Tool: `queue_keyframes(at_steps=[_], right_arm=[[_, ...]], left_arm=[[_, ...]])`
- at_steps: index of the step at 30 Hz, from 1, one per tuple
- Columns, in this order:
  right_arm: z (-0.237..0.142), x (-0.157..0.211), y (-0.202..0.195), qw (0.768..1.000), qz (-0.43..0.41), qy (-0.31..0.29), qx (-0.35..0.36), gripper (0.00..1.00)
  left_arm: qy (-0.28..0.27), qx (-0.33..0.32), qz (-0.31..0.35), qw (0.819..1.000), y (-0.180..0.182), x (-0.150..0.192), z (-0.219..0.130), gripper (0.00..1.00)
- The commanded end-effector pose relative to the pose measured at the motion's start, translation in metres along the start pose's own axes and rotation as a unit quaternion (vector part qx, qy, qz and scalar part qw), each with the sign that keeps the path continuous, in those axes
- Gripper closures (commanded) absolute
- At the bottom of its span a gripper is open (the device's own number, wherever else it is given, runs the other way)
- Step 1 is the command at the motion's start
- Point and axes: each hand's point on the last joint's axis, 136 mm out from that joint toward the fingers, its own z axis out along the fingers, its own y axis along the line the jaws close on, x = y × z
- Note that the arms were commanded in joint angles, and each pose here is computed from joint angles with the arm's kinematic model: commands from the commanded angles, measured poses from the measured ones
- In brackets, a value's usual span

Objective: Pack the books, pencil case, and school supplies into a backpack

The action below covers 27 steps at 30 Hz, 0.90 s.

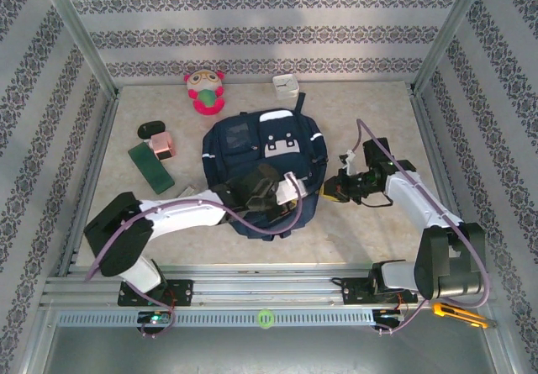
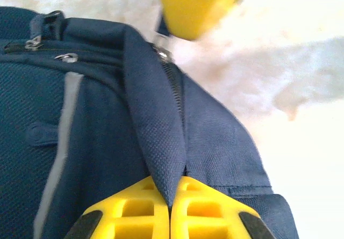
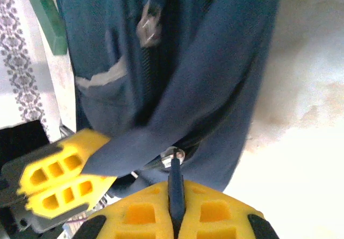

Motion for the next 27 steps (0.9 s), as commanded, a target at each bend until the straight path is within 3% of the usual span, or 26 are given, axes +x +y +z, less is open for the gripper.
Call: queue_keyframes(at_steps=[1,10,16,27], right_arm=[[-0.014,-0.042,-0.003,0.996,-0.009,-0.091,0.002,1.00],[-0.010,-0.096,-0.020,0.987,0.009,-0.160,0.009,1.00],[-0.022,-0.127,-0.042,0.976,0.033,-0.213,0.027,1.00],[-0.021,-0.125,-0.062,0.976,0.045,-0.208,0.039,1.00]], left_arm=[[-0.028,0.115,0.069,0.991,-0.045,0.002,-0.026,1.00],[-0.056,0.150,0.099,0.982,-0.059,0.001,-0.057,1.00],[-0.043,0.157,0.102,0.981,-0.063,0.009,-0.063,1.00],[-0.051,0.145,0.096,0.983,-0.058,0.005,-0.064,1.00]])
